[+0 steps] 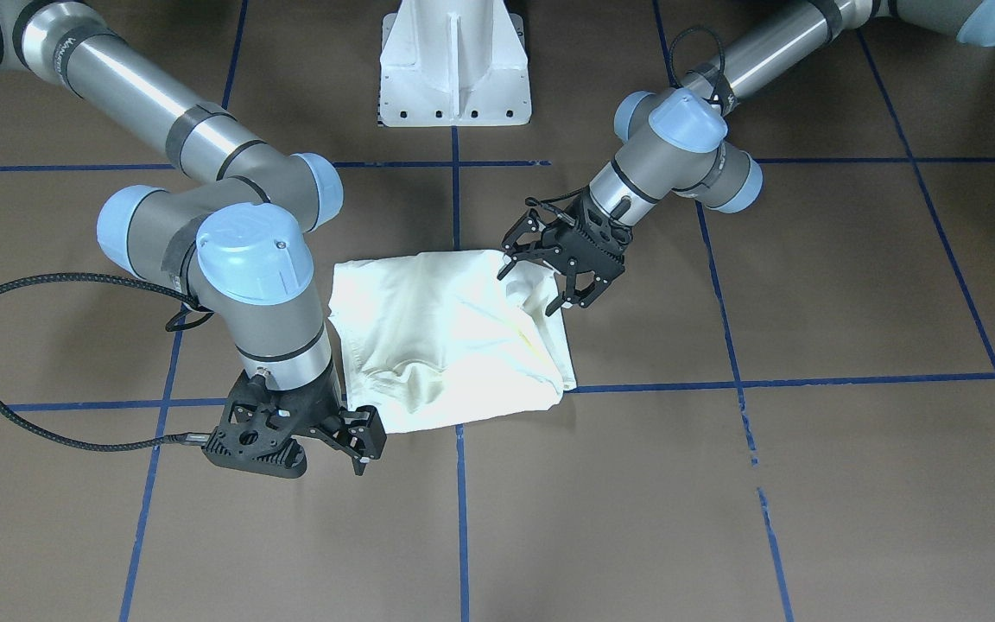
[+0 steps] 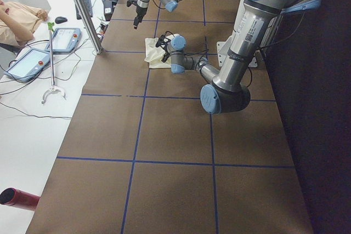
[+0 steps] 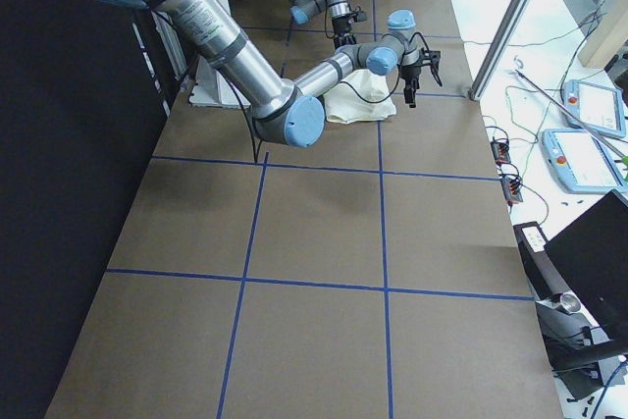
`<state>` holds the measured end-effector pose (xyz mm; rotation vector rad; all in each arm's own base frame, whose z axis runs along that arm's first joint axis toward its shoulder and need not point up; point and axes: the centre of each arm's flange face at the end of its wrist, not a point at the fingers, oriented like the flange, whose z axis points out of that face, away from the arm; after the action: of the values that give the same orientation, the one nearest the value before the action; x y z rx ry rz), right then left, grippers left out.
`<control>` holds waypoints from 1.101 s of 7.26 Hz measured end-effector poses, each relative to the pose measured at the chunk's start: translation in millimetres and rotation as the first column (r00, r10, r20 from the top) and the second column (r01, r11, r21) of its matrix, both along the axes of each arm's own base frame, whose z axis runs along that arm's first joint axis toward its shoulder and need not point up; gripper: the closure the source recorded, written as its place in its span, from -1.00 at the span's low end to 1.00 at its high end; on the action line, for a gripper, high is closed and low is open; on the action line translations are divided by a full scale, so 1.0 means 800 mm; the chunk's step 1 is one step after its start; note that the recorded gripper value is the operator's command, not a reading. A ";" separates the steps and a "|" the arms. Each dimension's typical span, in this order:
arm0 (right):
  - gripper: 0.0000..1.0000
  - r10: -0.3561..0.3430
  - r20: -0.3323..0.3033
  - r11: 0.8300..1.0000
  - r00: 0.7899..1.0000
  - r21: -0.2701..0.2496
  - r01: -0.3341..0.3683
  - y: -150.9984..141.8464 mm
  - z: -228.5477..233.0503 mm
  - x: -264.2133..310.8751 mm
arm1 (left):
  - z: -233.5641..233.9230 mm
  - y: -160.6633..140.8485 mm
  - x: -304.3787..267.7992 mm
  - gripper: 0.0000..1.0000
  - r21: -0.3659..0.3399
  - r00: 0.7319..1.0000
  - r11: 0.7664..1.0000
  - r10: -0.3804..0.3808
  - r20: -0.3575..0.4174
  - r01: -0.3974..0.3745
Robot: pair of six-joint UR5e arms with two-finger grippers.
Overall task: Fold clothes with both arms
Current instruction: 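Lower the left gripper to the shirt's side edge nearest it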
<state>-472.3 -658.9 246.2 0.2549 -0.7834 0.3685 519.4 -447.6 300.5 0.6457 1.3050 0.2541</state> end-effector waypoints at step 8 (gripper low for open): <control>-1.00 -0.002 -0.006 1.000 1.000 -0.002 0.002 0.001 0.008 0.001 | 0.030 0.023 -0.011 1.00 0.040 0.994 0.994 0.107 -0.022 -0.106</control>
<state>-471.6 -658.0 252.8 0.2538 -0.7777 0.3667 510.9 -429.4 324.3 0.6145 1.3624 0.3604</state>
